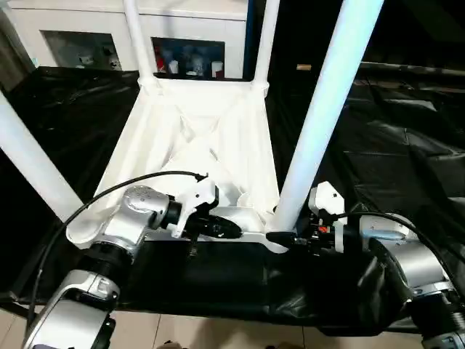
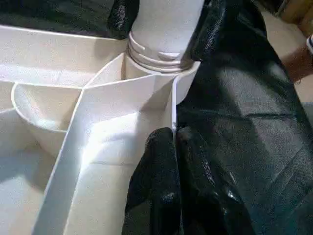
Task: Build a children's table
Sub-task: Rotate leg to tighten
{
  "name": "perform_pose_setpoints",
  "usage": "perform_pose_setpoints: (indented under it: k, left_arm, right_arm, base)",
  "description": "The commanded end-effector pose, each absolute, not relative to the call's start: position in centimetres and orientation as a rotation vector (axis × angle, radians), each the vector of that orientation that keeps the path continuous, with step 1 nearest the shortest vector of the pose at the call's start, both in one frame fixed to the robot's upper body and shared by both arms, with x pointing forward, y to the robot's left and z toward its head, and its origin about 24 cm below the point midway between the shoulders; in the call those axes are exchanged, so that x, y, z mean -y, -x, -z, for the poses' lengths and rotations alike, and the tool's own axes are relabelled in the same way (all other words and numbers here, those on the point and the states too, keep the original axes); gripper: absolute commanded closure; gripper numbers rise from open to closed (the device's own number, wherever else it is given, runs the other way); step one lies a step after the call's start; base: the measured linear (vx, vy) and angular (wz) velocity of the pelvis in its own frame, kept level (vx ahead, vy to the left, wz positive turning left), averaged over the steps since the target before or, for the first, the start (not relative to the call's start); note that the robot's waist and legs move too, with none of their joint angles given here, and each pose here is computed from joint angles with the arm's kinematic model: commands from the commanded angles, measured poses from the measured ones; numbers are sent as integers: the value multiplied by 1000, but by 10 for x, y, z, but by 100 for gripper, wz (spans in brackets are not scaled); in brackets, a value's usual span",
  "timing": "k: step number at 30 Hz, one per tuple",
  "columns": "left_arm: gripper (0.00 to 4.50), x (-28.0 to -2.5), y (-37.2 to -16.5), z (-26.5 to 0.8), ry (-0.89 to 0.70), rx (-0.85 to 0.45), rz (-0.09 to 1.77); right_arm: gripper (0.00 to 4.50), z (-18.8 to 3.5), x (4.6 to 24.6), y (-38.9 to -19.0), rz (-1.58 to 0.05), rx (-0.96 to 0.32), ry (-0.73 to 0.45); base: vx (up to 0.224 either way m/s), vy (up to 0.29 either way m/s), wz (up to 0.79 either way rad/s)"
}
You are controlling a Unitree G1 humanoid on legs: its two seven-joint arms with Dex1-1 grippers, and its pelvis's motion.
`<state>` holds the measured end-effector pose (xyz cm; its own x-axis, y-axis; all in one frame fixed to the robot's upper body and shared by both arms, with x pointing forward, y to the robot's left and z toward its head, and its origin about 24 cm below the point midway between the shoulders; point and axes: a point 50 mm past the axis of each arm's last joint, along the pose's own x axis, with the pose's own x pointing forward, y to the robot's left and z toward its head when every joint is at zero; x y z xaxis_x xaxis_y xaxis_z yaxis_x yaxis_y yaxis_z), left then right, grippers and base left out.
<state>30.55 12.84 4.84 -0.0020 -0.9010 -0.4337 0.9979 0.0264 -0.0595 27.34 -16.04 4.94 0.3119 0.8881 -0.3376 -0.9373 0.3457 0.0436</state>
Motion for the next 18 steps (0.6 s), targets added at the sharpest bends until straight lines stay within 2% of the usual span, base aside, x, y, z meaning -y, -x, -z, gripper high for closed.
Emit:
perform_pose_setpoints:
  k: [1, 6, 8, 11, 13, 18]
  left_arm:
    - [450, -125, -303, -46, -378, -391, 1545]
    - [450, -119, -307, -51, -362, -385, 1527]
    - [406, -119, -307, -52, -346, -395, 1530]
    - [393, -119, -307, -52, -346, -402, 1519]
    - [360, -121, -308, -50, -362, -414, 1499]
    - [354, -124, -307, -46, -370, -464, 1497]
  right_arm:
    - [139, -53, 159, -274, -1243, -331, 188]
    - [139, -51, 159, -276, -1238, -334, 201]
    - [137, -51, 159, -276, -1237, -334, 204]
    - [137, -49, 158, -275, -1239, -337, 202]
    - [137, -49, 158, -274, -1242, -339, 201]
    - [137, -50, 157, -272, -1248, -339, 200]
  base:
    - [0, 0, 0]
    - [0, 0, 0]
    - [0, 0, 0]
    - [0, 0, 0]
    - [0, 0, 0]
    - [0, 0, 0]
